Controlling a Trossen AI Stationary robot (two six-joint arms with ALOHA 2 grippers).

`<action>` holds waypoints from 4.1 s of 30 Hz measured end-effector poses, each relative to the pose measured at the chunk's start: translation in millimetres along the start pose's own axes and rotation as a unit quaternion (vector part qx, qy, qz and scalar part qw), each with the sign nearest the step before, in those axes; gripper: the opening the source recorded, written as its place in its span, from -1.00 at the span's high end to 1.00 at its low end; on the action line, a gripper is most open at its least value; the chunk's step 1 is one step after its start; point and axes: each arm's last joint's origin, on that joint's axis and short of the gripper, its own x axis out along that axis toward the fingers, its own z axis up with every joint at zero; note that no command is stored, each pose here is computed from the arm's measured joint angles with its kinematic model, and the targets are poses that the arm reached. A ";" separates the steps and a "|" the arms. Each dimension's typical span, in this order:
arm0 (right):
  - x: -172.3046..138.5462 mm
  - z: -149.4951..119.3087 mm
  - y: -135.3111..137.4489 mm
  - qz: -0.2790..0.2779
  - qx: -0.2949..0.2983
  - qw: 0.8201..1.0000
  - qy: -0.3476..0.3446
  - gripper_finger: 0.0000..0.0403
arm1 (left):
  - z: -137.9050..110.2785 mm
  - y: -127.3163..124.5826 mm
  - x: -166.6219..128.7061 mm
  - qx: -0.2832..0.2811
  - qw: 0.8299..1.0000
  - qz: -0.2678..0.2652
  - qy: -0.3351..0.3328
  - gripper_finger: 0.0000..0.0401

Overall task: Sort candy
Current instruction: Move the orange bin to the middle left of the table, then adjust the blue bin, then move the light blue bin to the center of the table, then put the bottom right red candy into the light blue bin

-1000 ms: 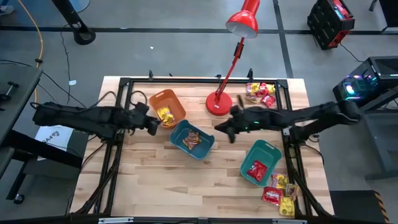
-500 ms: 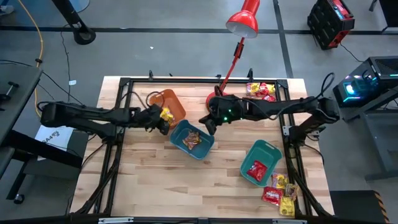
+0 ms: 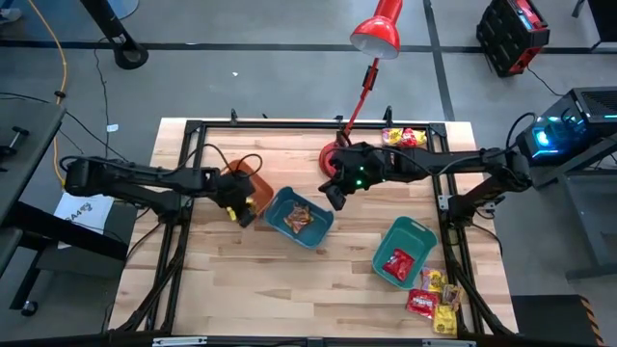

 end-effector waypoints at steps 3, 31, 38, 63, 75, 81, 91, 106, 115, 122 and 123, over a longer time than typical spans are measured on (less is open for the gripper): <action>0.3 -7.8 2.6 0.008 -0.002 0.999 0.037 1.00 | -12.2 -5.2 -8.1 -0.003 0.998 -0.035 0.049 1.00; 117.5 -103.4 -12.0 -0.009 -0.033 0.930 0.365 1.00 | -91.7 -92.3 -28.6 0.085 0.941 -0.273 0.183 1.00; 139.4 -89.5 -4.6 0.057 -0.026 0.960 0.273 1.00 | -119.4 -99.2 -31.4 0.069 0.954 -0.243 0.164 1.00; 91.1 -27.3 -10.6 0.135 -0.028 0.976 0.171 1.00 | -109.8 -104.6 -32.2 0.100 0.968 -0.224 -0.055 1.00; -12.4 -120.2 3.3 -0.140 0.053 0.897 0.416 1.00 | -34.2 -94.3 -33.0 0.188 0.941 -0.165 -0.226 1.00; -11.6 -169.4 -8.8 -0.217 0.085 0.860 0.455 1.00 | -2.7 -112.3 -53.2 0.249 0.912 -0.144 -0.292 1.00; 12.0 -158.5 -39.3 -0.269 0.094 0.906 0.314 1.00 | 12.9 -138.2 -88.6 0.320 0.864 -0.140 -0.362 1.00; 44.6 -58.9 -59.2 -0.031 0.059 0.998 0.021 1.00 | 13.6 -138.2 -90.9 0.306 0.874 -0.126 -0.357 1.00; -21.4 -51.3 -19.6 0.037 0.030 0.991 0.122 1.00 | 15.6 -136.4 -90.6 0.293 0.875 -0.098 -0.373 1.00; -52.8 -134.2 26.7 0.006 0.102 0.936 0.337 1.00 | 24.5 -134.3 -94.5 0.244 0.879 -0.116 -0.394 1.00; -54.0 -148.9 33.5 0.003 0.104 0.929 0.355 1.00 | 25.9 -134.2 -95.4 0.245 0.877 -0.120 -0.396 1.00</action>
